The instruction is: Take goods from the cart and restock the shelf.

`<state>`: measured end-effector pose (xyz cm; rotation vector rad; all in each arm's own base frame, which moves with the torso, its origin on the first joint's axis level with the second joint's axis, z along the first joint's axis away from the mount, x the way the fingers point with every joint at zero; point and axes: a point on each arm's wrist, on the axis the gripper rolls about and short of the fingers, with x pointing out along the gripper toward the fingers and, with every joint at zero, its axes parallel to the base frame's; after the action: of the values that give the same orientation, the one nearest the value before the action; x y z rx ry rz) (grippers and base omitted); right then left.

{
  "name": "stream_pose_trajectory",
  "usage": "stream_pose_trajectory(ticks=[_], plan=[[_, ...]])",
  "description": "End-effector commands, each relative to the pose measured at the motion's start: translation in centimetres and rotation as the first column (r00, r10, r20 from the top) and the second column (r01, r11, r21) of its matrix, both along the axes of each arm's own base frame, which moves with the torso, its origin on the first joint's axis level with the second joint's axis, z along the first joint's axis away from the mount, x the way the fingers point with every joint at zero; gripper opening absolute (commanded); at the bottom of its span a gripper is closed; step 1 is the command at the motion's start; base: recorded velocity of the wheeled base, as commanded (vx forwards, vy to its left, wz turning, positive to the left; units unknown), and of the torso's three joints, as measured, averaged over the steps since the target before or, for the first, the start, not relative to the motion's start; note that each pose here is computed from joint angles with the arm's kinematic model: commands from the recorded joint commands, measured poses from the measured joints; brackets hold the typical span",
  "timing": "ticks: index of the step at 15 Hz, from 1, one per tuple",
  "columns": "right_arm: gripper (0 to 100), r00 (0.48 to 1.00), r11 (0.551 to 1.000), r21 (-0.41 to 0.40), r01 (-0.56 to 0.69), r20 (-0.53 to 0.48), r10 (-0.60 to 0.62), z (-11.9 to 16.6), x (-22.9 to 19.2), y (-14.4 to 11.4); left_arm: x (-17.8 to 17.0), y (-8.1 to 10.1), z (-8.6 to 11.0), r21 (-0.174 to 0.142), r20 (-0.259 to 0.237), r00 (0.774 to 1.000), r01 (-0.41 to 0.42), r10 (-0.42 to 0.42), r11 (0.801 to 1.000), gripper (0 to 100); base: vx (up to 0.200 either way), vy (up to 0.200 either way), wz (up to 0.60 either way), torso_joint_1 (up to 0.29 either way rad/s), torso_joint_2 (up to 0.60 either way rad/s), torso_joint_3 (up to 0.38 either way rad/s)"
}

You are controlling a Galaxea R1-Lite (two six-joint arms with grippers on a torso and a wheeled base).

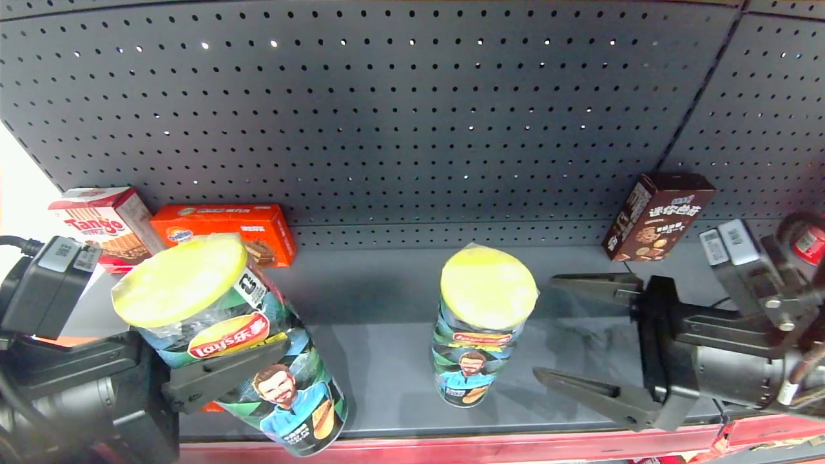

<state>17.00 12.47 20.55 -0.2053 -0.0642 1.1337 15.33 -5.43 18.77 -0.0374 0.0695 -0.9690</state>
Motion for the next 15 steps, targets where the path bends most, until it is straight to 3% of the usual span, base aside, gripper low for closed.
stream_pose_trajectory(ticks=[1,5,7,8,9,11,13,15], plan=[[100,0.993,0.995,0.050,0.091,0.073,-0.095,1.9,-4.5,-3.1,0.0,0.0,0.1,-0.001,0.004,1.000,-0.001,0.001,1.000,0,0.000,0.000,0.00,0.000,0.00,0.000],[100,0.937,0.936,0.036,0.349,0.002,-0.349,-1.6,-11.5,-8.3,-0.2,0.0,0.3,-0.004,0.016,1.000,0.003,-0.002,1.000,0,0.000,0.000,0.00,0.000,0.00,0.000],[100,0.889,0.889,0.014,0.458,-0.028,-0.458,-3.3,-13.2,-9.8,-0.2,0.0,0.5,-0.006,0.022,1.000,0.003,-0.002,1.000,0,0.000,0.000,0.00,0.000,0.00,0.000],[100,0.841,0.842,-0.015,0.539,-0.048,-0.539,-4.7,-14.3,-10.8,-0.1,0.0,0.6,-0.007,0.026,1.000,0.004,-0.004,1.000,0,0.000,0.000,0.00,0.000,0.00,0.000],[100,0.836,0.837,-0.020,0.546,-0.053,-0.547,-4.9,-14.4,-10.8,-0.1,0.0,0.6,-0.007,0.026,1.000,0.004,-0.004,1.000,0,0.000,0.000,0.00,0.000,0.00,0.000],[100,0.765,0.774,-0.061,0.630,-0.119,-0.633,-8.4,-16.3,-12.3,0.0,-0.1,1.2,-0.013,0.046,0.999,0.004,-0.004,1.000,0,0.000,0.000,0.00,0.000,0.00,0.000],[100,0.700,0.712,-0.094,0.696,-0.129,-0.702,-10.2,-17.0,-12.7,0.1,-0.1,1.6,-0.017,0.060,0.998,0.003,-0.002,1.000,0,0.000,0.000,0.00,0.000,0.00,0.000],[100,0.608,0.622,-0.122,0.773,-0.137,-0.782,-11.8,-17.5,-12.9,0.0,-0.1,1.4,-0.014,0.054,0.998,0.008,-0.007,1.000,0,0.000,0.000,0.00,0.000,0.00,0.000]])
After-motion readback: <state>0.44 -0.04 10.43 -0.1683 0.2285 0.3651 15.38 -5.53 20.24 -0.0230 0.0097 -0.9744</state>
